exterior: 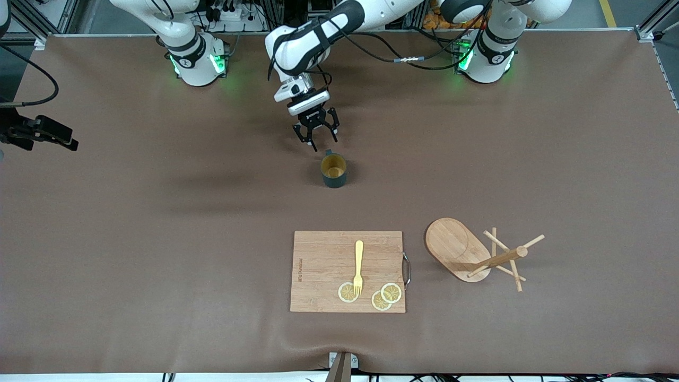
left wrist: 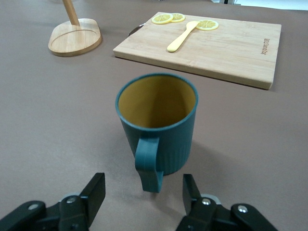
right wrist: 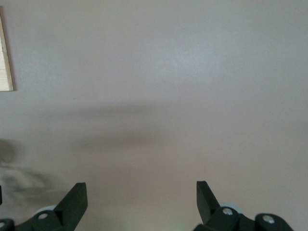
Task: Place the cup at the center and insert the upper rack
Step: 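Lower the left gripper onto the mug handle and grasp it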
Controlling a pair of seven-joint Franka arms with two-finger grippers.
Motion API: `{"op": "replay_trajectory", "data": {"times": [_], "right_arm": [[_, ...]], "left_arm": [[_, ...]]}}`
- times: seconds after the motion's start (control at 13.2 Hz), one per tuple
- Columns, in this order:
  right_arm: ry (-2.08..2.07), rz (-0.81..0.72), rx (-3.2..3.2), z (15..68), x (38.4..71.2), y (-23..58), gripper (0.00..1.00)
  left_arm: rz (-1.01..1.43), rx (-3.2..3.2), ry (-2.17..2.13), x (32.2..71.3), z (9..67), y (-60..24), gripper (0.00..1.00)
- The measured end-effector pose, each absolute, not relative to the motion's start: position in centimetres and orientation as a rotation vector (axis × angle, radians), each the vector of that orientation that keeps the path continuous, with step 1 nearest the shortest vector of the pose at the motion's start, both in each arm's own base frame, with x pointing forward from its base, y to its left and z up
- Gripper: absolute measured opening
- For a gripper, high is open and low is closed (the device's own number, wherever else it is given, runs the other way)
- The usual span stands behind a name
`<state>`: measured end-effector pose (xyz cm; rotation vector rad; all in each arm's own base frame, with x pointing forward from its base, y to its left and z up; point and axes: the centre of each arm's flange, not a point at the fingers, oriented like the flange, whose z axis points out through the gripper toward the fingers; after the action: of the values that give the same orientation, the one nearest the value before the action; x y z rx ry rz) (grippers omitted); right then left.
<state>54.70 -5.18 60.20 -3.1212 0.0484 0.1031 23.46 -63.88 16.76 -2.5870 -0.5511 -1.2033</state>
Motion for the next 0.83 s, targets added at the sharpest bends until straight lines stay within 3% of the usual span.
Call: {"op": "replay_trajectory", "data": {"times": [0.83], "right_arm": [[0.051, 0.117, -3.120, 60.0, 54.6, -5.3, 1.00]], "left_arm": [[-1.250, -2.569, -0.588, 23.2, 13.9, -63.2, 0.74]]}}
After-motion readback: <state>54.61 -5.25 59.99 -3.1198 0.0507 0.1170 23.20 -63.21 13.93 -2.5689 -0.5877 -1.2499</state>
